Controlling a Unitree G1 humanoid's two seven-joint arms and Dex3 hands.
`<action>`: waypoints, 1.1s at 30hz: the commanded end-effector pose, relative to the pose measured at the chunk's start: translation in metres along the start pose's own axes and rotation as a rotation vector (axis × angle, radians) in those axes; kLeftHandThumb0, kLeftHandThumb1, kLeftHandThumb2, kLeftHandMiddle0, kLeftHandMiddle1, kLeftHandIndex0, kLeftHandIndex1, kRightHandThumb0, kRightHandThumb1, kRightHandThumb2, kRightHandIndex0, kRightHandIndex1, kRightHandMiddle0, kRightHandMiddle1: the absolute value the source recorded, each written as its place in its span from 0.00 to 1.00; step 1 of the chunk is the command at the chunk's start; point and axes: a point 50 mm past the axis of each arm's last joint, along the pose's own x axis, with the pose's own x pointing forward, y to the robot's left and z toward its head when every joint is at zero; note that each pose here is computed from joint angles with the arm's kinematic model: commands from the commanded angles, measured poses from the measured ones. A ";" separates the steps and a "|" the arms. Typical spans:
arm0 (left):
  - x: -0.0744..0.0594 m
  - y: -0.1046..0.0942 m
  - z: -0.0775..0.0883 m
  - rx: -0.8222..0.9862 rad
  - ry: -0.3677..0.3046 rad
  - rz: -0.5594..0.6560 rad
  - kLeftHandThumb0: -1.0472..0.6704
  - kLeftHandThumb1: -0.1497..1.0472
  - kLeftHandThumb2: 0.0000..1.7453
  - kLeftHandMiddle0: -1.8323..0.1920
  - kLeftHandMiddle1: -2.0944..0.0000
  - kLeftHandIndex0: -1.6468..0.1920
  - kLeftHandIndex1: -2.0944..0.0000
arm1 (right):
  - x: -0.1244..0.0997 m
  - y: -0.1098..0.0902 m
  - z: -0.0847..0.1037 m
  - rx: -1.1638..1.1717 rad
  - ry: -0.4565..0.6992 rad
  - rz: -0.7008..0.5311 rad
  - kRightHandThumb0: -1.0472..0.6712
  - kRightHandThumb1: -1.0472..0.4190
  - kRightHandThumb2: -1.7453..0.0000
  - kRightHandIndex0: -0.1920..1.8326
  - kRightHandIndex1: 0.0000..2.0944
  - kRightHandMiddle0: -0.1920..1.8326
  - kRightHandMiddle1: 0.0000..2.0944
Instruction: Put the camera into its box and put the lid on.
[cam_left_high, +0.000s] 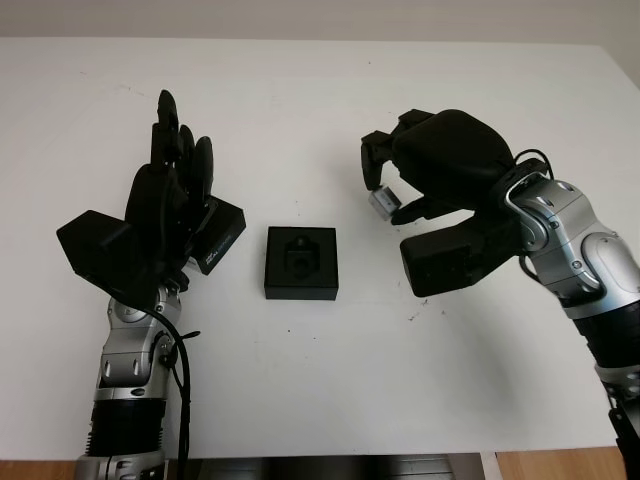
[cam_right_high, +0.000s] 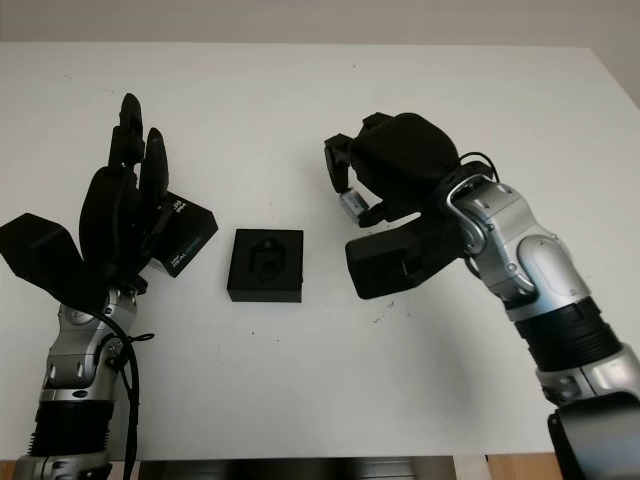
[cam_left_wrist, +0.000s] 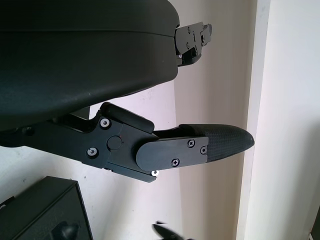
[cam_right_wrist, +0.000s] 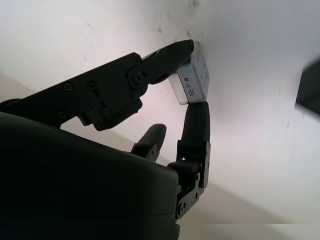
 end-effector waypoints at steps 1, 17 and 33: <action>-0.002 0.002 0.002 -0.001 -0.015 0.005 0.17 1.00 0.29 1.00 1.00 1.00 1.00 | -0.004 0.001 0.006 -0.039 -0.024 0.045 0.38 0.10 0.97 0.27 0.22 0.34 0.68; -0.002 0.001 0.000 -0.009 -0.010 0.009 0.18 1.00 0.29 1.00 1.00 1.00 1.00 | -0.005 0.031 0.030 -0.154 -0.204 0.159 0.21 0.07 0.97 0.18 0.17 0.16 0.39; -0.003 0.000 0.000 0.007 -0.002 0.011 0.18 1.00 0.30 1.00 1.00 1.00 1.00 | -0.009 -0.033 -0.016 0.229 -0.280 -0.089 0.17 0.10 0.97 0.18 0.04 0.16 0.10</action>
